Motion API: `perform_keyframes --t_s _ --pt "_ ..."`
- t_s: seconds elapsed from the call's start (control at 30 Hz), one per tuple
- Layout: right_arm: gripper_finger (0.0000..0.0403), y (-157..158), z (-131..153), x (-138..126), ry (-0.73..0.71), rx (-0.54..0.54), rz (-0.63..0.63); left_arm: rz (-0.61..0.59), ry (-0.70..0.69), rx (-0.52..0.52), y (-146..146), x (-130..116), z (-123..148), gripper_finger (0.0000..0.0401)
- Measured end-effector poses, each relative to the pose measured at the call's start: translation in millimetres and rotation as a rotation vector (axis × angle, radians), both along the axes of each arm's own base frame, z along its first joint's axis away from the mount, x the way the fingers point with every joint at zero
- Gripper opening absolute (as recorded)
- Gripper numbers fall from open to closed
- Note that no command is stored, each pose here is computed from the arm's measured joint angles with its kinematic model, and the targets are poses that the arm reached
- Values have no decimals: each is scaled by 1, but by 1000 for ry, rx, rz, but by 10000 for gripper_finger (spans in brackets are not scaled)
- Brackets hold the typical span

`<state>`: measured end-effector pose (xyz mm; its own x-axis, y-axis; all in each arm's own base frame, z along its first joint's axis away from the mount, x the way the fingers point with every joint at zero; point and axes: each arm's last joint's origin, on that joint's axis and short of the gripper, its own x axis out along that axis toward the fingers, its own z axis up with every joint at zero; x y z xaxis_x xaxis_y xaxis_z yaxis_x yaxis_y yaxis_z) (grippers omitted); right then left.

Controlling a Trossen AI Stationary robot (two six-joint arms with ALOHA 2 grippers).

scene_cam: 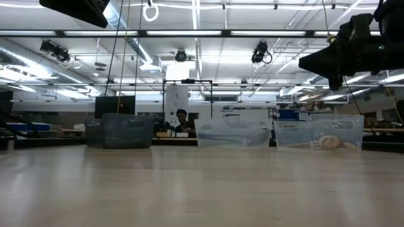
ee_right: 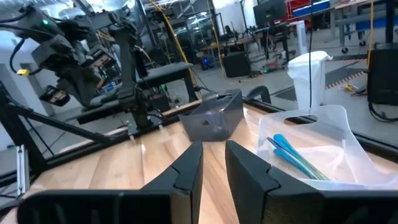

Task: Sort silverware by color (type)
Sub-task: Return to Home Position

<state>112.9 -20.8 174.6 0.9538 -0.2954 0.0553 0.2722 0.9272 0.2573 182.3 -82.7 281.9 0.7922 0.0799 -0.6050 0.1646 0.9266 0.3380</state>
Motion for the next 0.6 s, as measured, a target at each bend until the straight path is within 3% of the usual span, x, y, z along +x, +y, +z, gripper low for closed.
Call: perform_keyframes --t_s 0.6 --pt "79 2 -1 -10 0 -16 5 10 7 -8 0 0 -1 23"
